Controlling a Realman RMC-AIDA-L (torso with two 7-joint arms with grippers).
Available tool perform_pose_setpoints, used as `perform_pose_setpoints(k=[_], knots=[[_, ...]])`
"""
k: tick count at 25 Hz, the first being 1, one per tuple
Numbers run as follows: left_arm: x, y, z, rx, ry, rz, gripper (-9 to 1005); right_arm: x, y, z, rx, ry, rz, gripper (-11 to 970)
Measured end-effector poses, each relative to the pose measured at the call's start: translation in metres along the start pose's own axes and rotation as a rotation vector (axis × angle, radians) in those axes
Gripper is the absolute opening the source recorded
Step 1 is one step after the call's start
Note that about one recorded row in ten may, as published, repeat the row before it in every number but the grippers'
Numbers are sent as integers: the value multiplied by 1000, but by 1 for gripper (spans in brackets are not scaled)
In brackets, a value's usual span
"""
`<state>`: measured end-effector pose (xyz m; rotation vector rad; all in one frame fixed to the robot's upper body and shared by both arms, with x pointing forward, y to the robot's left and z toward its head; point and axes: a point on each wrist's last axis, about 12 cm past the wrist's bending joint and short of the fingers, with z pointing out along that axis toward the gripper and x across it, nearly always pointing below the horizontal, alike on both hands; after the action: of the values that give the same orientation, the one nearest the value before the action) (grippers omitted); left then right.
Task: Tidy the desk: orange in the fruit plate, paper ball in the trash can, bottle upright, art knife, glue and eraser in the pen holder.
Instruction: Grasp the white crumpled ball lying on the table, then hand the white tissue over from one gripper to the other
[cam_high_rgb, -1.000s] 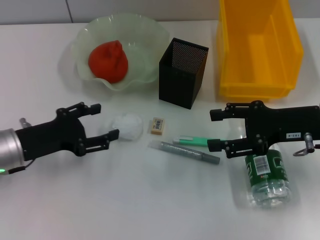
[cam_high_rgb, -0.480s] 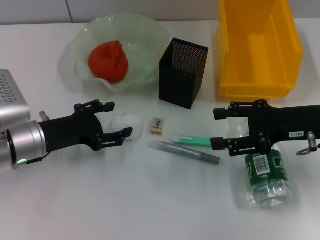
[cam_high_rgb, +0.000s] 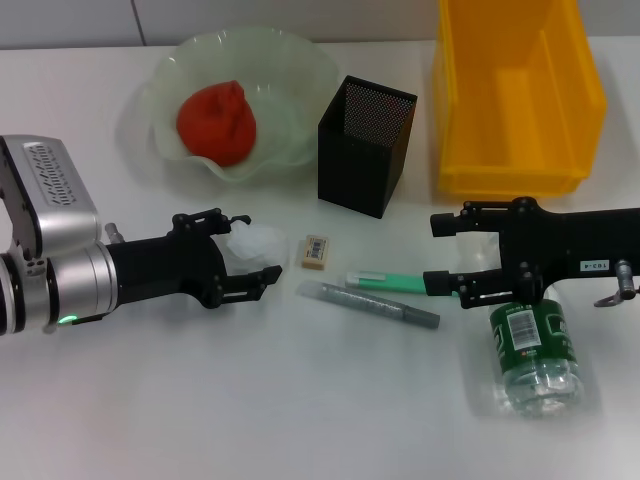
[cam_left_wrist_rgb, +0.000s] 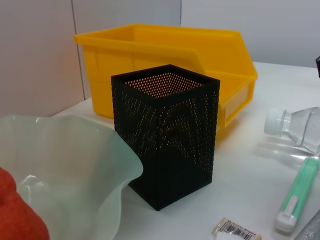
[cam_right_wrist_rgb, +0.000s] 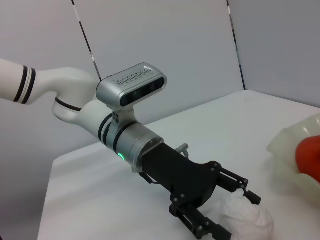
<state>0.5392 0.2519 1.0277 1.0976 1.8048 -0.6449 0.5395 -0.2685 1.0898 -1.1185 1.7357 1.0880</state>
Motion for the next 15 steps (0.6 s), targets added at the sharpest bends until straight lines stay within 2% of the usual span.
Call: perform_pose_setpoints(k=[3,9,12,15], knots=[[-1,1,1,0,2,7,821,0,0,0,0,0,0,807],[-2,2,1,-3,4,13,626,-1,0,0,0,-2,-1,807],[-3,1,1,2,-3,8,570,-1,0,0,1,-3,0,807],[-7,-1,-4,27,-63,-33,513,0,0,0,2,-5,2,806]])
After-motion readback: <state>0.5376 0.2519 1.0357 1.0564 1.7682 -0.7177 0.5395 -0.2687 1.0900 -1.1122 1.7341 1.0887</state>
